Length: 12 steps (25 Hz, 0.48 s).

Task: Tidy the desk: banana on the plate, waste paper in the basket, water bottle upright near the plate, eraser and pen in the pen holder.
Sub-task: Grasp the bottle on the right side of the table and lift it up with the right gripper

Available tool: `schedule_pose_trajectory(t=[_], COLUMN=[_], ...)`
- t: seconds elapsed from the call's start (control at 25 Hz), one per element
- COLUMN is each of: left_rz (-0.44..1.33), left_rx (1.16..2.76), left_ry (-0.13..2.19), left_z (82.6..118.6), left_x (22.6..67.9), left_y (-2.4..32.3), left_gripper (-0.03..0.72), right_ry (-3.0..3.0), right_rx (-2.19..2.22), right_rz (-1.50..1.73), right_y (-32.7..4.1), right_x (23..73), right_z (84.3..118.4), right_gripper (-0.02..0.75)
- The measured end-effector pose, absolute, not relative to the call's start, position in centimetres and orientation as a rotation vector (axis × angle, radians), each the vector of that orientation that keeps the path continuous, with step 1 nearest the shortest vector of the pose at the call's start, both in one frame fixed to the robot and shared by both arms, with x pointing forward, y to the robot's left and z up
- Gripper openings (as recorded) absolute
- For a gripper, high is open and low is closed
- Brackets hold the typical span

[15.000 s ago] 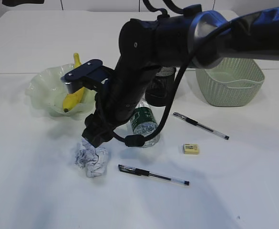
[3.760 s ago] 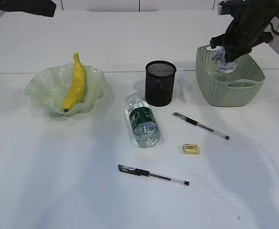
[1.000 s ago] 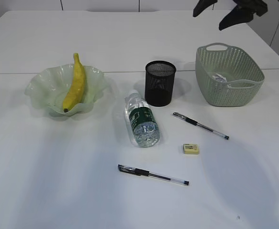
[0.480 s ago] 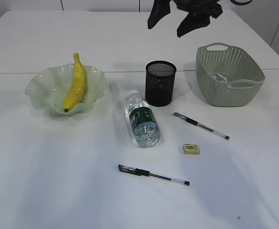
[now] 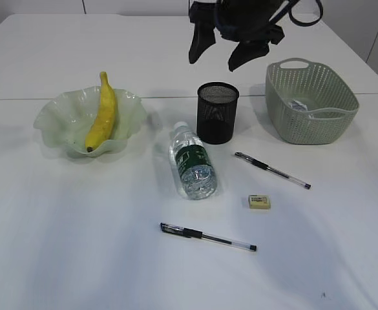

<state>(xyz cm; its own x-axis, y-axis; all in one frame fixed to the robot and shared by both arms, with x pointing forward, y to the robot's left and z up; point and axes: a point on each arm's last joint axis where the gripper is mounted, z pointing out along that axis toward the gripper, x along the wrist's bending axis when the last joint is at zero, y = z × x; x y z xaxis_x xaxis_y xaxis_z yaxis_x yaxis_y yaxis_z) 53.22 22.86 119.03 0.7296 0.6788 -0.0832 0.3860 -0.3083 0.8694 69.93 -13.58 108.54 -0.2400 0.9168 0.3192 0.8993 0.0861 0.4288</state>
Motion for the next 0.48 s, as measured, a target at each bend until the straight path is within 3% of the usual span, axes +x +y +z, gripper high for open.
schedule_pose_trajectory(t=[0.48], left_rz=[0.380], left_rx=[1.942], left_ry=[0.913], left_z=[118.7], left_x=[53.4], left_y=[23.3], left_gripper=[0.317], right_ry=[2.351], right_rx=[1.918], right_rz=[0.709], right_y=[-12.2], right_x=[71.0], right_z=[104.1], right_gripper=[0.618])
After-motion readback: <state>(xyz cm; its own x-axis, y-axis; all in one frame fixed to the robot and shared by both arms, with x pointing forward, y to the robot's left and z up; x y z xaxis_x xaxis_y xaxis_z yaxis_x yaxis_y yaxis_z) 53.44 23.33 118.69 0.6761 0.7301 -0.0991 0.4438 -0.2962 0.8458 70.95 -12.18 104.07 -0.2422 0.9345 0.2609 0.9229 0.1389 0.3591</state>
